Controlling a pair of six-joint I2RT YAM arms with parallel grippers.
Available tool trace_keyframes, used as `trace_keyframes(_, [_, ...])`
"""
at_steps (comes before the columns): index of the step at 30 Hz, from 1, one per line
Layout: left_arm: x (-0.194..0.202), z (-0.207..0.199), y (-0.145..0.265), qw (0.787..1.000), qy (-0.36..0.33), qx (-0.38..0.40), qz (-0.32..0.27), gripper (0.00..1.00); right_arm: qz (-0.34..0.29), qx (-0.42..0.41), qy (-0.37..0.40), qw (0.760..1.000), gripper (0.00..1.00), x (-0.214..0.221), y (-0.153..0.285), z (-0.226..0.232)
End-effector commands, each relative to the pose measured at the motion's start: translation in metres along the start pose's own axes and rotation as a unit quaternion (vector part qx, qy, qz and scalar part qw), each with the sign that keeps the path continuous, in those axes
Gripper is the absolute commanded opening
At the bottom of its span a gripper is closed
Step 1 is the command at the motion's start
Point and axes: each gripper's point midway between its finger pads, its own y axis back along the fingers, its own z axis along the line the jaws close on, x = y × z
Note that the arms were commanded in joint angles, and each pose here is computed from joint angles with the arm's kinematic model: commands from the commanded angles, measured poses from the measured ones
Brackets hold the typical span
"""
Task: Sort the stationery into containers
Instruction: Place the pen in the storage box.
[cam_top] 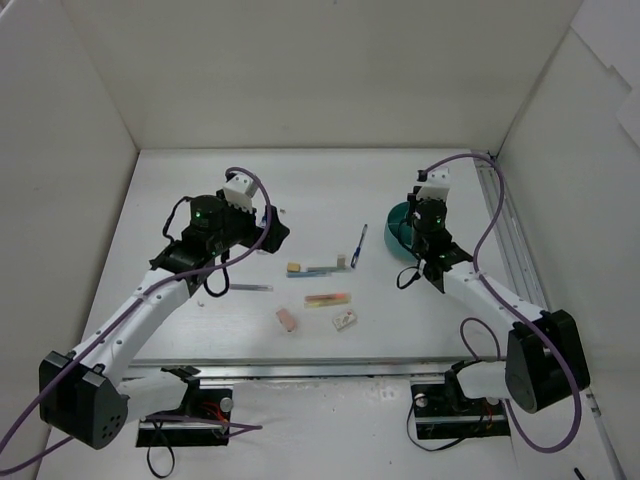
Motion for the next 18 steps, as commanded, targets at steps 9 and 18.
trace_keyframes(9, [-0.004, 0.001, -0.013, 1.0, -0.021, 0.011, 0.006, 1.0, -0.019, -0.03, -0.031, 0.999, 0.23, 0.005, -0.01, 0.01])
trace_keyframes(18, [0.0, 0.004, -0.008, 0.999, -0.041, 0.007, 0.005, 1.0, 0.06, -0.231, 0.126, 0.963, 0.98, 0.0, 0.03, 0.054])
